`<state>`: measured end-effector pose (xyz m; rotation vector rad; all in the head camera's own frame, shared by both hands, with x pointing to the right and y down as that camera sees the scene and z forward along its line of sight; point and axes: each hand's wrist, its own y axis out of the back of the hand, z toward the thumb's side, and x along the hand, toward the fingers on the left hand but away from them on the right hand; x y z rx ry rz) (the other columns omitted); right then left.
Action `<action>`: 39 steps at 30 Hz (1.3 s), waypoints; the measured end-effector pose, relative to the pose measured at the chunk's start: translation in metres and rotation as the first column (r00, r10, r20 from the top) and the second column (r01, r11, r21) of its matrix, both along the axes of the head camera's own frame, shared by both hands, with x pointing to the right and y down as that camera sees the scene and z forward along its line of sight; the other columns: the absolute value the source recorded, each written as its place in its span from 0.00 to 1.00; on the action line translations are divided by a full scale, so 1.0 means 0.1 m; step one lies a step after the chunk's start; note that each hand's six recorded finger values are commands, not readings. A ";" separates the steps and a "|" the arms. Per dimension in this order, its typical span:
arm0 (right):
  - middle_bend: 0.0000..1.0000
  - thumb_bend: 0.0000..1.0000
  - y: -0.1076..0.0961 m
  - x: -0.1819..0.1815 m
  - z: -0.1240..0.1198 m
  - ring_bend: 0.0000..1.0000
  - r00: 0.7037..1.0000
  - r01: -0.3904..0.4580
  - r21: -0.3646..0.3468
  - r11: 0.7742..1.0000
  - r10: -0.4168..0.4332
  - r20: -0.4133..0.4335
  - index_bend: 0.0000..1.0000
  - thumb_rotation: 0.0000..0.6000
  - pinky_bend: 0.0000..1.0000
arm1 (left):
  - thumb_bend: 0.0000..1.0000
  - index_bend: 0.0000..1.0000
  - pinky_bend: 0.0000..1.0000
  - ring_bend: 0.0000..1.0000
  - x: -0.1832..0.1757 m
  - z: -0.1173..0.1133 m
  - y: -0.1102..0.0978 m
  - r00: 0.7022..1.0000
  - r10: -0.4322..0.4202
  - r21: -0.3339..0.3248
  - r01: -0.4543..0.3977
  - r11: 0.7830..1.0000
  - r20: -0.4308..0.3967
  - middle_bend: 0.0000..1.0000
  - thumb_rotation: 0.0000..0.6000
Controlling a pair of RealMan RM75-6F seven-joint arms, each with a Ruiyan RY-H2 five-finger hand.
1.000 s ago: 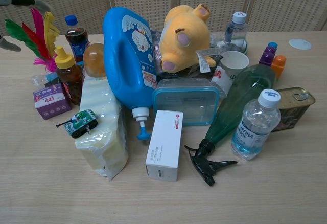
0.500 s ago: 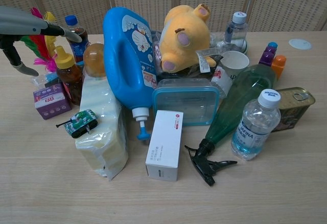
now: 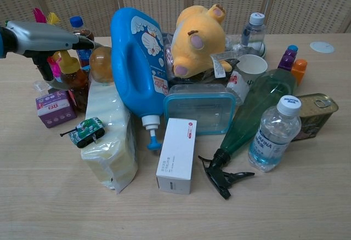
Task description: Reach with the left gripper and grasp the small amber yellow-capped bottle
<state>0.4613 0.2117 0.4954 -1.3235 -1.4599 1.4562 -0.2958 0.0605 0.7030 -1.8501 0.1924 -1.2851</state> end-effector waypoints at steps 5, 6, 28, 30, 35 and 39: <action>0.00 0.00 0.00 0.02 0.00 0.00 1.000 -0.002 -0.001 1.000 0.002 0.008 0.00 0.82 0.00 | 0.26 0.04 0.12 0.00 0.03 0.02 0.00 1.000 0.014 0.032 -0.014 0.999 -0.006 0.02 1.00; 0.00 0.00 0.00 0.02 0.00 0.00 1.000 -0.002 -0.004 1.000 0.002 0.009 0.00 0.82 0.00 | 0.26 0.07 0.17 0.00 0.04 0.02 0.00 1.000 0.017 0.044 -0.016 0.999 -0.012 0.05 1.00; 0.00 0.00 0.01 -0.01 0.04 0.00 1.000 0.000 -0.018 1.000 0.001 0.019 0.00 0.82 0.00 | 0.26 0.81 0.79 0.61 -0.08 0.07 0.08 0.998 0.009 0.159 0.001 0.987 -0.060 0.82 1.00; 0.00 0.00 0.01 0.00 0.04 0.00 1.000 -0.001 -0.018 1.000 0.001 0.019 0.00 0.81 0.00 | 0.26 0.84 0.82 0.64 -0.09 0.07 0.08 0.998 0.006 0.168 0.004 0.986 -0.059 0.85 1.00; 0.00 0.00 0.01 0.01 0.03 0.00 1.000 -0.004 -0.017 1.000 0.005 0.020 0.00 0.82 0.00 | 0.26 0.86 0.83 0.66 -0.08 0.00 0.02 0.997 -0.006 0.196 0.021 0.980 -0.078 0.87 1.00; 0.00 0.00 0.01 0.00 0.03 0.00 1.000 -0.004 -0.017 1.000 0.004 0.022 0.00 0.82 0.00 | 0.26 0.86 0.83 0.66 -0.08 -0.14 -0.07 0.994 -0.014 0.222 0.037 0.974 -0.105 0.87 1.00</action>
